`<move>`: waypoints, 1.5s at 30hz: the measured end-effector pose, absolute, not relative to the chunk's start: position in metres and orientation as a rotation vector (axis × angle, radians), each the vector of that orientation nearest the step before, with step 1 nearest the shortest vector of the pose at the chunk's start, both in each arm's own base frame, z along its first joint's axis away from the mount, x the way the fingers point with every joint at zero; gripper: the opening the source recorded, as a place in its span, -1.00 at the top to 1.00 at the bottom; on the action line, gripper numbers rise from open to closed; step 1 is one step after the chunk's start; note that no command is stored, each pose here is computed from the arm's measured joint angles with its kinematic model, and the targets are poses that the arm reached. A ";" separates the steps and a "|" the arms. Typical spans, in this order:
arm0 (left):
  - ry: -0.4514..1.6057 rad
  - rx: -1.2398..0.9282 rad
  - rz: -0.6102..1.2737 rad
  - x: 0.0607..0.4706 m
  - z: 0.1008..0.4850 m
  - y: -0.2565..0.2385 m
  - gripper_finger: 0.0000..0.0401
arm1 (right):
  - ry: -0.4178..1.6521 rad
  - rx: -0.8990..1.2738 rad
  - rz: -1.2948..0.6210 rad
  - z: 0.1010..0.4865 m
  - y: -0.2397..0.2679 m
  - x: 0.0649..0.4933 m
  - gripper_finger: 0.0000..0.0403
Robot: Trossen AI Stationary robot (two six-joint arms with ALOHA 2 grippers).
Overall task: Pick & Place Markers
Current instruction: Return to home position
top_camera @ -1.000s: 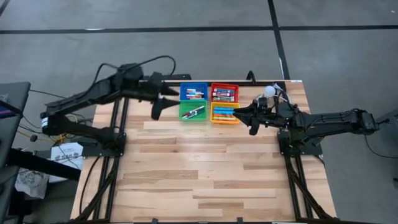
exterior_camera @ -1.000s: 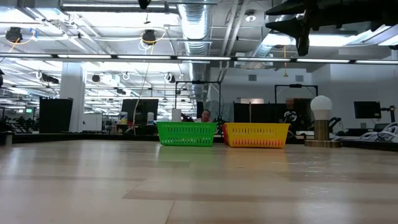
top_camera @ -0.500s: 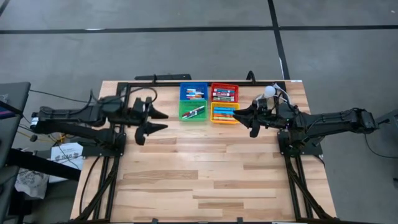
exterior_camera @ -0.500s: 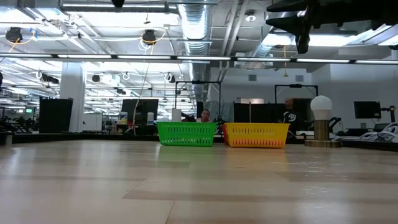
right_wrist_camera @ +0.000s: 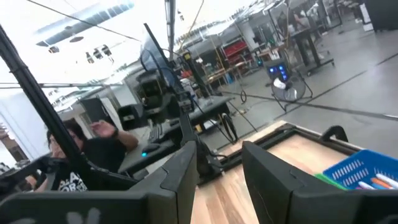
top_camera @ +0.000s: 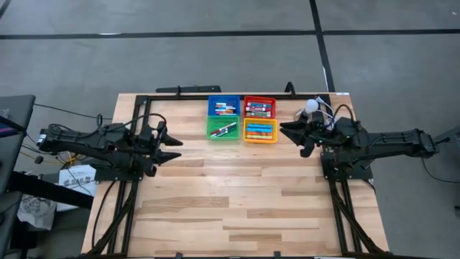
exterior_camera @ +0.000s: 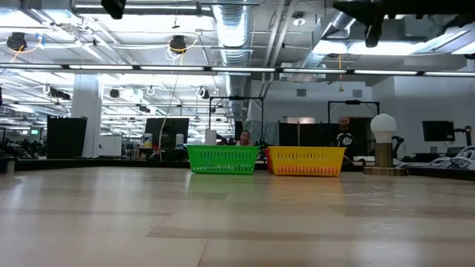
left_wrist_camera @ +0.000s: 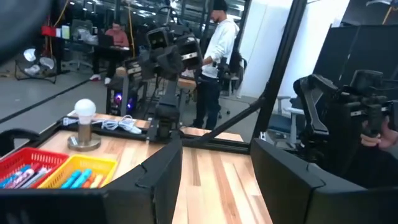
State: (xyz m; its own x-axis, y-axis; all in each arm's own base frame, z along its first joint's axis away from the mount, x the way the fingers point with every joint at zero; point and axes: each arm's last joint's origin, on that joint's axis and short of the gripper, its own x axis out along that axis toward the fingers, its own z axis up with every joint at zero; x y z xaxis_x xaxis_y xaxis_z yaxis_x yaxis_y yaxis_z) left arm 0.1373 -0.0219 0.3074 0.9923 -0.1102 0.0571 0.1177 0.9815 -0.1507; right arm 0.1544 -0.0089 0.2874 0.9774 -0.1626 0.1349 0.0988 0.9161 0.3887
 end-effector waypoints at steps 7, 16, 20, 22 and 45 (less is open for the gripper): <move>-0.088 -0.173 -0.118 0.118 0.289 -0.019 0.05 | -0.156 0.389 -0.124 0.290 -0.006 0.136 0.41; -0.140 -0.190 -0.124 0.097 0.259 -0.015 0.05 | -0.138 0.370 -0.118 0.290 0.000 0.121 0.41; -0.147 -0.194 -0.125 0.093 0.245 -0.014 0.05 | -0.134 0.361 -0.090 0.290 0.004 0.119 0.41; -0.146 -0.208 -0.126 0.092 0.238 -0.014 0.05 | -0.135 0.357 -0.094 0.290 0.005 0.119 0.41; -0.130 -0.163 -0.104 0.093 0.223 -0.014 0.05 | -0.270 0.376 -0.090 0.243 0.004 0.080 0.41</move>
State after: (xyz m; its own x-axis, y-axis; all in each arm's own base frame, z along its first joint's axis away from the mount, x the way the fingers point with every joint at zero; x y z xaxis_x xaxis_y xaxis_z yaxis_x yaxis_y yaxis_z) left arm 0.0933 -0.0137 0.2230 0.9862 -0.0922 0.1372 0.1133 0.9814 -0.1550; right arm 0.0800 0.0043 0.2434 0.9602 -0.1361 0.2440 0.0364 0.9268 0.3737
